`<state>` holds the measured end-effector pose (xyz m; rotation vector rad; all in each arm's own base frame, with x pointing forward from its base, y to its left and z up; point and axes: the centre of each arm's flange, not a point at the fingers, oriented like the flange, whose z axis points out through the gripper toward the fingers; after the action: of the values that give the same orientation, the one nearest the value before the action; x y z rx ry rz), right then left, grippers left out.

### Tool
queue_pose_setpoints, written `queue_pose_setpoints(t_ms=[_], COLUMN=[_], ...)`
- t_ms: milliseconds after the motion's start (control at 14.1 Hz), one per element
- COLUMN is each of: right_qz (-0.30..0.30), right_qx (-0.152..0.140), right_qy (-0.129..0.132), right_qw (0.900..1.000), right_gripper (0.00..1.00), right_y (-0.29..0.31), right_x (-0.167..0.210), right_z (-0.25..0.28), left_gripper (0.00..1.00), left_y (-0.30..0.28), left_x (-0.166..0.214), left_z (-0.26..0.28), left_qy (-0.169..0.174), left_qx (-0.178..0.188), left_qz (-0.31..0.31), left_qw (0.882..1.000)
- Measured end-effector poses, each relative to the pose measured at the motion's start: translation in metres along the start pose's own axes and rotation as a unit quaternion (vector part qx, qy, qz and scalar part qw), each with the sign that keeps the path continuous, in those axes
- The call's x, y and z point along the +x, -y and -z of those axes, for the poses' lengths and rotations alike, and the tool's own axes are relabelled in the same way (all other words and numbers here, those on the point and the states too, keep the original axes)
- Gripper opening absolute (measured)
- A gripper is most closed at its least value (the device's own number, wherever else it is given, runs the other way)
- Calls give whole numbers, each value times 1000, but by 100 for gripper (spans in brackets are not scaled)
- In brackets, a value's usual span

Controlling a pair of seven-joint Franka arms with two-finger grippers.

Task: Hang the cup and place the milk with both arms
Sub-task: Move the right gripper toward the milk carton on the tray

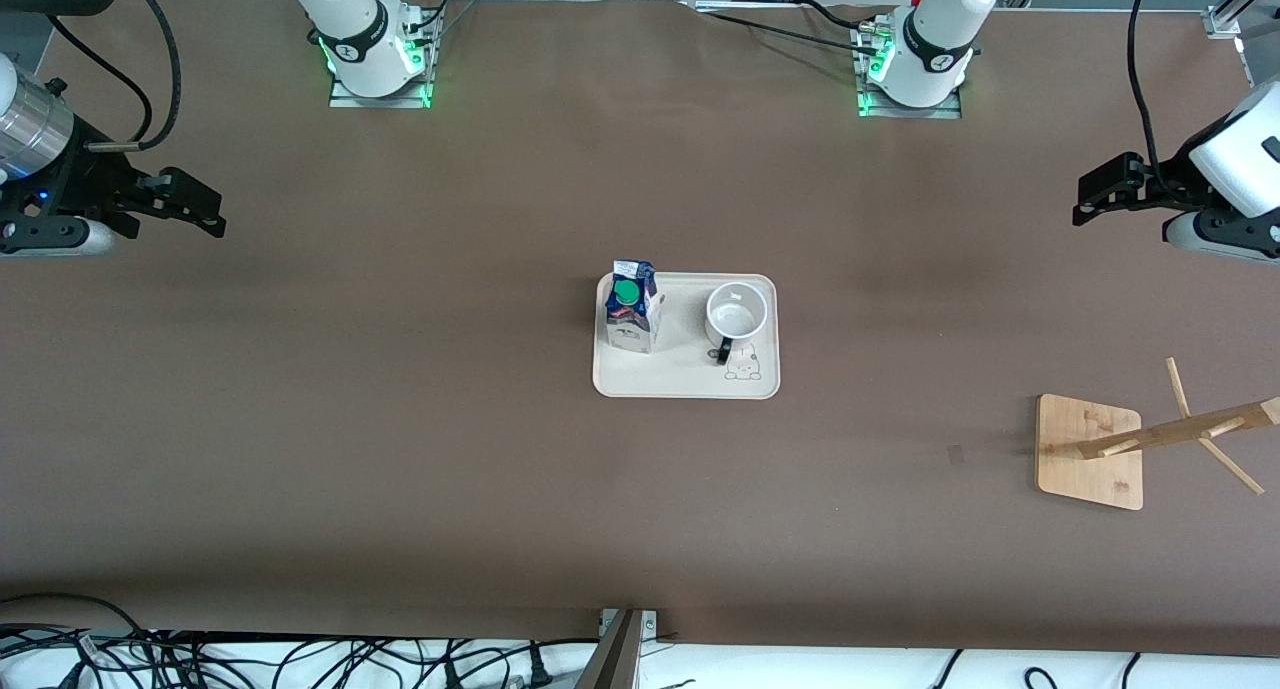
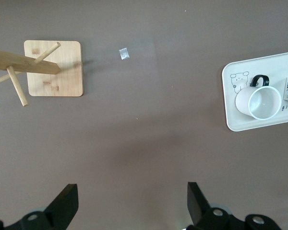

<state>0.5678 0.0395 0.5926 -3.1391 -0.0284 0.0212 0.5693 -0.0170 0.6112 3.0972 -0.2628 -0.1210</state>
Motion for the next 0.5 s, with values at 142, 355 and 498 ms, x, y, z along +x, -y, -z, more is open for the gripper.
queue_pose_setpoints(t_ms=[142,355,498], right_qz=[0,0,-2], right_qx=[4,7,7], right_qy=[0,0,-3], right_qw=[1000,1000,1000], right_gripper=[100,100,100], right_y=[1,1,-1], right_x=[0,0,1], right_z=[0,0,2], left_gripper=[100,100,100], left_y=[0,0,1], left_x=[1,4,5], left_z=[-2,-9,-10], left_qy=[4,9,10], left_qx=[0,-1,-1], left_qz=[-1,-6,-6], left_qw=[1000,1000,1000])
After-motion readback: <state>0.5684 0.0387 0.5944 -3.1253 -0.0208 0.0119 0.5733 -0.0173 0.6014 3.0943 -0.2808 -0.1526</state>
